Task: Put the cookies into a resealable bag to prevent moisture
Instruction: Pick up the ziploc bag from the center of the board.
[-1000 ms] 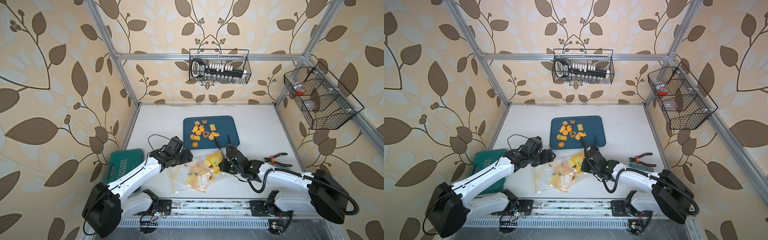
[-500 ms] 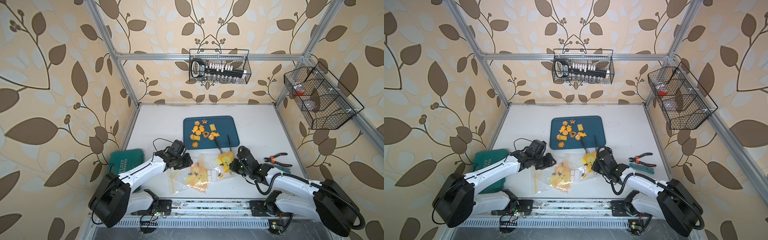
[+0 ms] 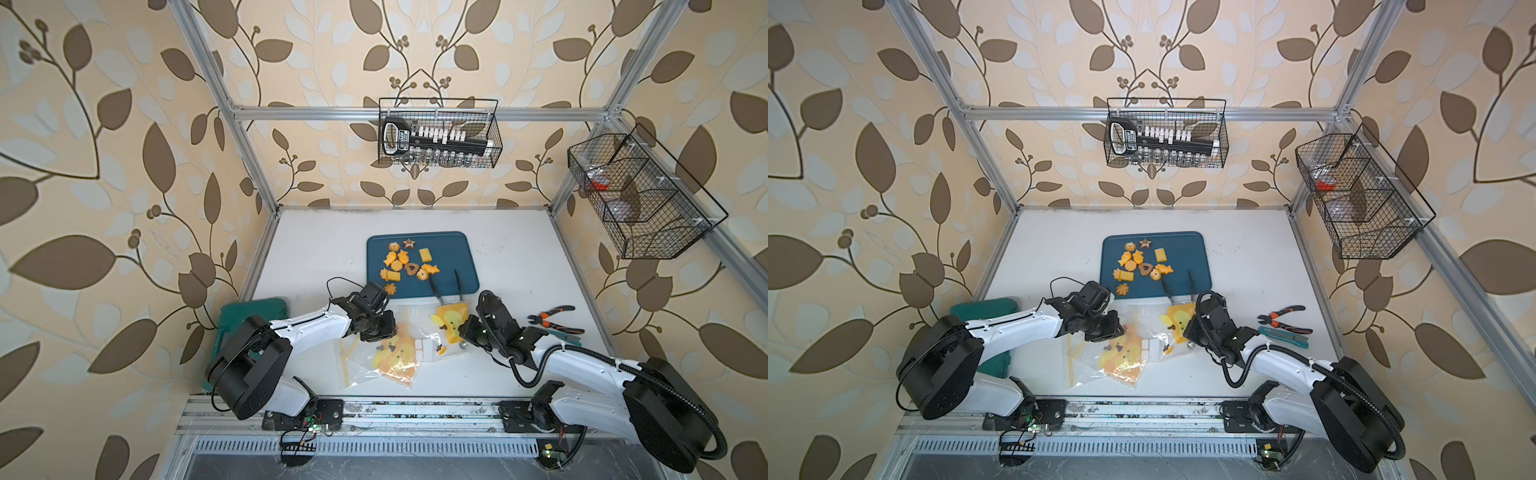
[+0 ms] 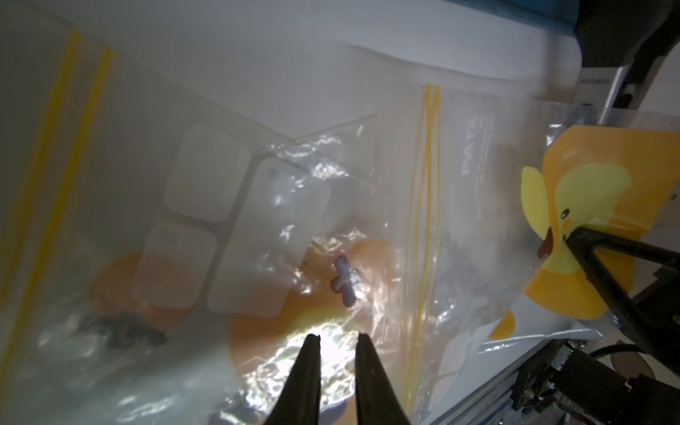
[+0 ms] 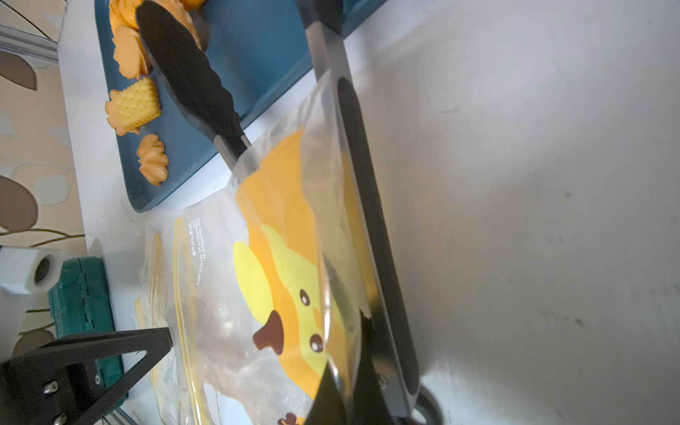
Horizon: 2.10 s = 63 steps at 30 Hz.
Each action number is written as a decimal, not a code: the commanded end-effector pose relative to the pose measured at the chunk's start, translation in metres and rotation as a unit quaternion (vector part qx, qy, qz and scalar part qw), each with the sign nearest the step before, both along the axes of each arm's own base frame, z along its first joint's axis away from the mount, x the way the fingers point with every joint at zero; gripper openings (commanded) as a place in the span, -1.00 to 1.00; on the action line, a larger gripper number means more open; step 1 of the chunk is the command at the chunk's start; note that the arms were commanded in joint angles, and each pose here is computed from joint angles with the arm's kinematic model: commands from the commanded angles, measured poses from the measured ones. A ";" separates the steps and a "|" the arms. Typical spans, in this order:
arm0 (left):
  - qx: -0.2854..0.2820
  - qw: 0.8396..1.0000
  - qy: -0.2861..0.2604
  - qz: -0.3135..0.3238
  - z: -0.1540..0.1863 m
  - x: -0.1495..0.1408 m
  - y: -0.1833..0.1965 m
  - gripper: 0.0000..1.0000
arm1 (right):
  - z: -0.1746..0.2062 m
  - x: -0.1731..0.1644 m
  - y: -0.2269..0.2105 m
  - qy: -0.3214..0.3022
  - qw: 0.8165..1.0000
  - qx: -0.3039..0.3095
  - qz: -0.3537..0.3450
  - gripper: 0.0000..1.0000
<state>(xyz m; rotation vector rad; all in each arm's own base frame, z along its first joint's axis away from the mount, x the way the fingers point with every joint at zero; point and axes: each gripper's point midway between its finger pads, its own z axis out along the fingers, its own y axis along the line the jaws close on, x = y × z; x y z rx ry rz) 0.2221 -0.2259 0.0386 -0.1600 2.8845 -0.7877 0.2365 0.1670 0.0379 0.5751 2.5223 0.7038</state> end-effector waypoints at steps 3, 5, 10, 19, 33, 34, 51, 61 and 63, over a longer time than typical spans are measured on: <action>-0.012 1.000 -0.011 -0.008 0.005 0.010 -0.016 -0.61 | -0.006 -0.004 -0.002 0.012 1.000 0.003 -0.005 -1.00; -0.010 1.000 -0.006 -0.008 0.001 0.010 -0.016 -0.63 | -0.006 -0.004 -0.003 0.013 1.000 0.002 -0.006 -1.00; -0.007 1.000 -0.002 -0.010 -0.003 0.009 -0.018 -0.74 | -0.006 -0.004 -0.003 0.013 1.000 0.002 -0.007 -1.00; -0.032 0.999 -0.014 -0.015 0.010 0.010 -0.025 -0.50 | -0.010 -0.006 -0.004 0.017 1.000 0.003 -0.008 -1.00; -0.104 0.994 -0.022 -0.019 0.026 0.008 -0.049 0.06 | -0.010 -0.009 -0.003 0.010 0.999 0.037 -0.026 -1.00; -0.106 0.994 -0.020 -0.018 0.024 0.008 -0.050 0.06 | -0.008 -0.008 -0.002 0.006 0.999 0.043 -0.029 -1.00; -0.046 0.999 -0.015 0.010 0.001 0.005 -0.033 -0.62 | -0.009 -0.006 0.003 0.009 0.998 0.055 -0.027 -1.00; -0.028 1.000 -0.009 0.006 -0.011 -0.001 -0.031 -0.64 | -0.008 -0.005 0.005 0.005 0.997 0.065 -0.027 -1.00; -0.028 1.000 -0.011 0.007 -0.012 -0.001 -0.032 -0.67 | -0.007 -0.004 0.006 0.004 0.997 0.068 -0.027 -1.00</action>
